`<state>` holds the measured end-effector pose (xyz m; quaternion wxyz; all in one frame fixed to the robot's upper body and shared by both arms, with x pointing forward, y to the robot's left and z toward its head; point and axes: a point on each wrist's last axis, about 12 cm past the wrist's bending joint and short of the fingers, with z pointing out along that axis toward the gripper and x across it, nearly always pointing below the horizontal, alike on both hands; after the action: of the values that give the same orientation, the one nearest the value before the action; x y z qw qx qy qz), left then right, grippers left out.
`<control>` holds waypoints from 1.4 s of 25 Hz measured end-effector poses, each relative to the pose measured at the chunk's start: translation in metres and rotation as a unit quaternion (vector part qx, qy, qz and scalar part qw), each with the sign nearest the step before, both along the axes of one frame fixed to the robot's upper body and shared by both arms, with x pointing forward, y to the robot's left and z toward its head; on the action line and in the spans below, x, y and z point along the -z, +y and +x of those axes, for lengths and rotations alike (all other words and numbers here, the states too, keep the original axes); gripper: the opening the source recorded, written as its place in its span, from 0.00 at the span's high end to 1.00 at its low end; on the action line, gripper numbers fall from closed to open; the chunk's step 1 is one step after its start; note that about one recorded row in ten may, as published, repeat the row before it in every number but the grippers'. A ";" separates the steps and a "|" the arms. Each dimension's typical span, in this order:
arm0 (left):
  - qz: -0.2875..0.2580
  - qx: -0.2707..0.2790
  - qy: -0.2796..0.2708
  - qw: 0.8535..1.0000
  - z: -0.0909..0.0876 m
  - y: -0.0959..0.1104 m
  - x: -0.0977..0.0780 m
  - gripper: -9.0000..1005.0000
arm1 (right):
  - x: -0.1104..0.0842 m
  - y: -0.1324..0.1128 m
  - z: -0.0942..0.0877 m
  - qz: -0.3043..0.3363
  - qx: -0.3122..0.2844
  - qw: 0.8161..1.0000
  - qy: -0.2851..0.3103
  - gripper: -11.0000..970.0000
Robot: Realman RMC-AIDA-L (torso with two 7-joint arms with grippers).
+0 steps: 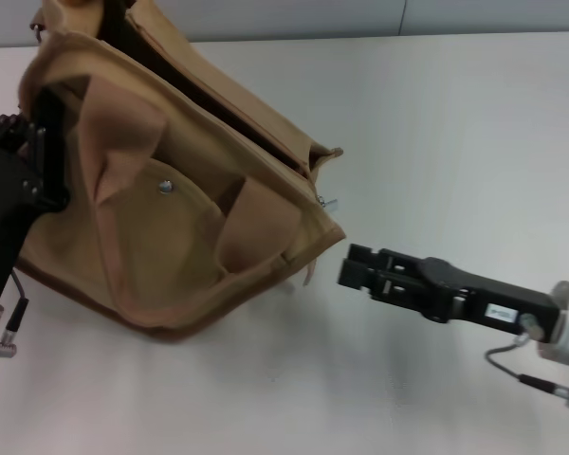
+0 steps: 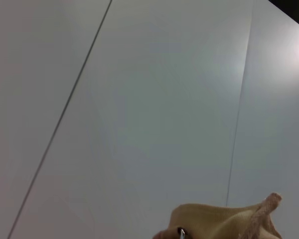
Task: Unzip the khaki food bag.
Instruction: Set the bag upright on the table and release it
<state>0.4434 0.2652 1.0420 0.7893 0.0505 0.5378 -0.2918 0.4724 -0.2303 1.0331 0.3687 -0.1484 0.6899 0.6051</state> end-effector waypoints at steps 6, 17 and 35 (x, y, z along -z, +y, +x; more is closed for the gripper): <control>0.004 0.023 0.014 1.000 0.004 -0.009 0.002 0.81 | 0.002 0.029 0.010 0.012 0.000 0.999 0.030 0.28; 0.004 0.031 0.028 0.999 0.001 -0.012 0.005 0.81 | 0.003 0.028 0.021 0.007 0.043 0.998 0.034 0.49; -0.037 0.073 0.099 0.992 0.012 -0.030 0.012 0.79 | -0.024 -0.002 0.063 0.014 0.157 0.985 -0.069 0.90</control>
<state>0.4555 0.2355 1.0296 0.7101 0.0314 0.5972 -0.3716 0.5353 -0.2328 1.0572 0.5078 -0.0741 0.6688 0.5379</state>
